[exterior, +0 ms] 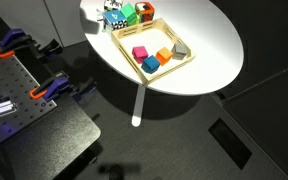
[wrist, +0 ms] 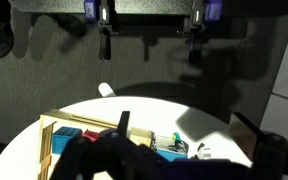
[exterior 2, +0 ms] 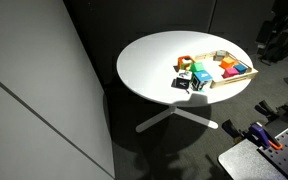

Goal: Move the pink block from the tray to the table

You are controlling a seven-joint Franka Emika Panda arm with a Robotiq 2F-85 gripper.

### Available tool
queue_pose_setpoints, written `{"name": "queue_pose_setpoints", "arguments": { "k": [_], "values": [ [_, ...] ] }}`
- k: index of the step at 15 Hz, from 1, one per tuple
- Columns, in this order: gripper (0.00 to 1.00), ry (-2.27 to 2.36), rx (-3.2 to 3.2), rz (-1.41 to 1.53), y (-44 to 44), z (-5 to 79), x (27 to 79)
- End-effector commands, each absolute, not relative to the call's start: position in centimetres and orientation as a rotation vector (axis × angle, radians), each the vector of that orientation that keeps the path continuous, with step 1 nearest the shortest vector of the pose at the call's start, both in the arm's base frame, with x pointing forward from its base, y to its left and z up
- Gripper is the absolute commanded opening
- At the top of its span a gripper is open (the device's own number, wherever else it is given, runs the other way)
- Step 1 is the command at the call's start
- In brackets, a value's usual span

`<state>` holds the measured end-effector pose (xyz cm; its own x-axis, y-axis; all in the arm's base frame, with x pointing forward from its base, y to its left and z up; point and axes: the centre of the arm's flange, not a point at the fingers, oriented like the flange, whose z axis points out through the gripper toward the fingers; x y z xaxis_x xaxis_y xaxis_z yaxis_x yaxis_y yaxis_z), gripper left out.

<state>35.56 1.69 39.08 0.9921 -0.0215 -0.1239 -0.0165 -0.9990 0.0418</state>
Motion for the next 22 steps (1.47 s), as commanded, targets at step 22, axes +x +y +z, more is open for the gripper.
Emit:
{"name": "queue_pose_setpoints", "arguments": {
  "k": [22],
  "values": [
    [1.0,-0.592,2.99,-0.293,-12.0,30.6,46.0]
  ]
}}
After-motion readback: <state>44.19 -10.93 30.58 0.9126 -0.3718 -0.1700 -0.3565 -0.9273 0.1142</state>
